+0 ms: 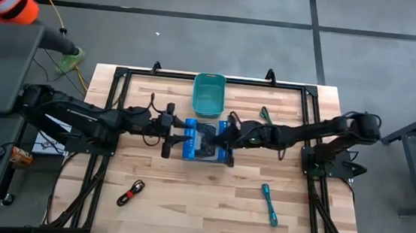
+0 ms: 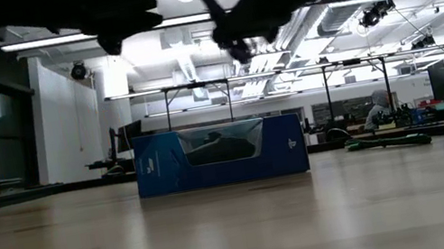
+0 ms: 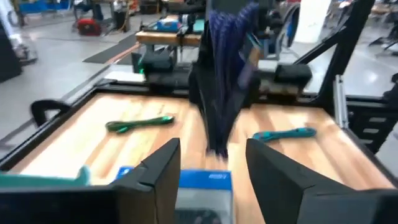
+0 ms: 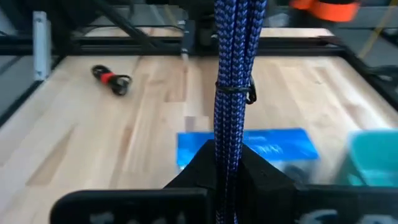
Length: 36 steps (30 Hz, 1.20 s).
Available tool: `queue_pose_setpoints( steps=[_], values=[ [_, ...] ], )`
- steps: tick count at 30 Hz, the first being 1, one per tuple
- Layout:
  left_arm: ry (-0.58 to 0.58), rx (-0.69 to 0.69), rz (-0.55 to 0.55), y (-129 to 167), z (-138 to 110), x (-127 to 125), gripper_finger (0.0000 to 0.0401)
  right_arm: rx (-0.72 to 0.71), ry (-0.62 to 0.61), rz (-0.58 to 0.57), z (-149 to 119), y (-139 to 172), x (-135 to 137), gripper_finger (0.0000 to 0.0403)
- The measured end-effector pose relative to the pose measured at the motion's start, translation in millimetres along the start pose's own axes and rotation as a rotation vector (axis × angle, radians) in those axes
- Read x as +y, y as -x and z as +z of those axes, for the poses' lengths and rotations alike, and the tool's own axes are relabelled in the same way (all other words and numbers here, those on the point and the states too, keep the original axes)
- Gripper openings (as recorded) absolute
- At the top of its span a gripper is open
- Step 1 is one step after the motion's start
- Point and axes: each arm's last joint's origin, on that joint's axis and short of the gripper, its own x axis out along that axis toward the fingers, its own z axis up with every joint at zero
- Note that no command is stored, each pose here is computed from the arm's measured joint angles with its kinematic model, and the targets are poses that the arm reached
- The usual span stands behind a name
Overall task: Pick and place USB-C Cables
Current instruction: Put the violet charger cable into the light blue bin
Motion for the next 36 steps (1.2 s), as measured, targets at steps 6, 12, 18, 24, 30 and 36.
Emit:
queue_pose_setpoints(
  steps=[6, 12, 18, 24, 30, 36],
  values=[
    [-0.027, -0.014, 0.085, 23, 2, 6, 0.0170, -0.103, -0.055, -0.091, -26, 45, -5, 0.0005],
    [-0.050, -0.120, 0.141, 36, -16, 18, 0.0170, -0.316, -0.071, -0.106, -43, 77, -7, 0.0005],
    [-0.041, -0.103, 0.123, 38, -29, 27, 0.0170, -0.366, -0.056, -0.104, -41, 87, -11, 0.0005],
    [-0.028, -0.099, 0.078, 38, -30, 26, 0.0170, -0.342, -0.061, -0.105, -44, 85, -11, 0.0005],
    [-0.036, -0.099, 0.088, 38, -30, 26, 0.0170, -0.339, -0.083, -0.126, -43, 85, -12, 0.0005],
    [-0.060, -0.129, 0.092, 38, -27, 26, 0.0170, -0.246, -0.100, -0.313, -7, 74, -25, 0.0005]
  ],
)
